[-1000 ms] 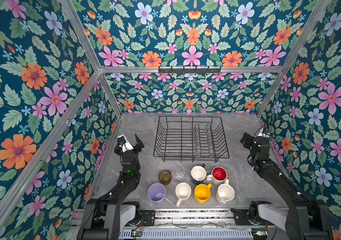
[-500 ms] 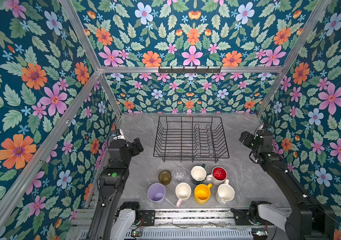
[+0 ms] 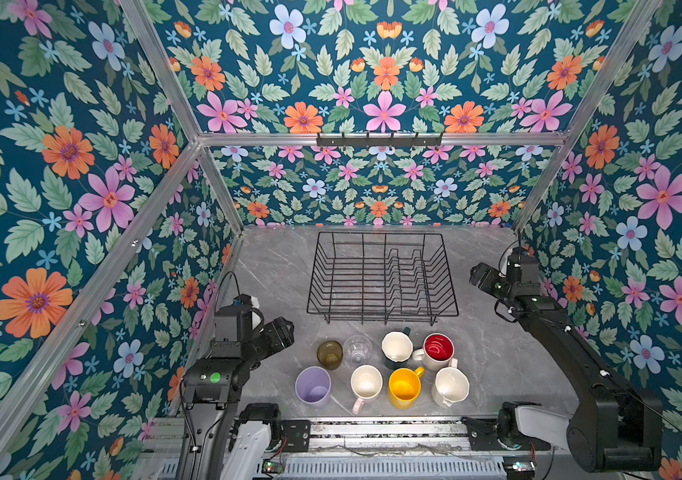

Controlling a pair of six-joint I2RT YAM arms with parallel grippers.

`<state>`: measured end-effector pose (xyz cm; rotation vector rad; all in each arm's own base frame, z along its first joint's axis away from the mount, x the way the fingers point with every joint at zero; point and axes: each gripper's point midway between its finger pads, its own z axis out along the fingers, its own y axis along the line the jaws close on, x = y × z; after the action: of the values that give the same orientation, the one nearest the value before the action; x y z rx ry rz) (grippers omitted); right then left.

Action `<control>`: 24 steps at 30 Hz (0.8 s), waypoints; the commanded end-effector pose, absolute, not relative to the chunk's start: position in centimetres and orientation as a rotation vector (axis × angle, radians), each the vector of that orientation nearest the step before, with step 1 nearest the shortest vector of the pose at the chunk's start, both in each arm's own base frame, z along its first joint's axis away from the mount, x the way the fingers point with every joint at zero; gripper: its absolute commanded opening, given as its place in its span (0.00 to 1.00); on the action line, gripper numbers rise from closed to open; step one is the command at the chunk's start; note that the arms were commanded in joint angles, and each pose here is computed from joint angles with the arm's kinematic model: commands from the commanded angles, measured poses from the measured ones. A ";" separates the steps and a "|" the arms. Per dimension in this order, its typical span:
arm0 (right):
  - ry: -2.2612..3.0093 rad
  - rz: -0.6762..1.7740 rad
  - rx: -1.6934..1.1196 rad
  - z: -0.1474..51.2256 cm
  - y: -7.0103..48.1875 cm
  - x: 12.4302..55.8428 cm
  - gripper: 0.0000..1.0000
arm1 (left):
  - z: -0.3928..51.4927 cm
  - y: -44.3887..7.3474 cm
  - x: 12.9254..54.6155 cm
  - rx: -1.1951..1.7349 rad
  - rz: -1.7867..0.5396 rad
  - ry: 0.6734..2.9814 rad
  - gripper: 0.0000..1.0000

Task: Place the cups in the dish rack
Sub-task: 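Move the left gripper over the lavender tumbler while the right arm rises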

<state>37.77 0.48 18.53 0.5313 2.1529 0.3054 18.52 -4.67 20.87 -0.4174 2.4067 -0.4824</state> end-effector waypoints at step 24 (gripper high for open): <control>2.195 0.388 0.563 17.6 1.5 38.3 0.96 | 17.0 -6.7 10.2 -0.314 -0.615 2.687 0.63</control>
<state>38.10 1.39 17.30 0.5600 2.2033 0.3746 10.41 -6.52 17.17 -0.3565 2.6684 -0.6090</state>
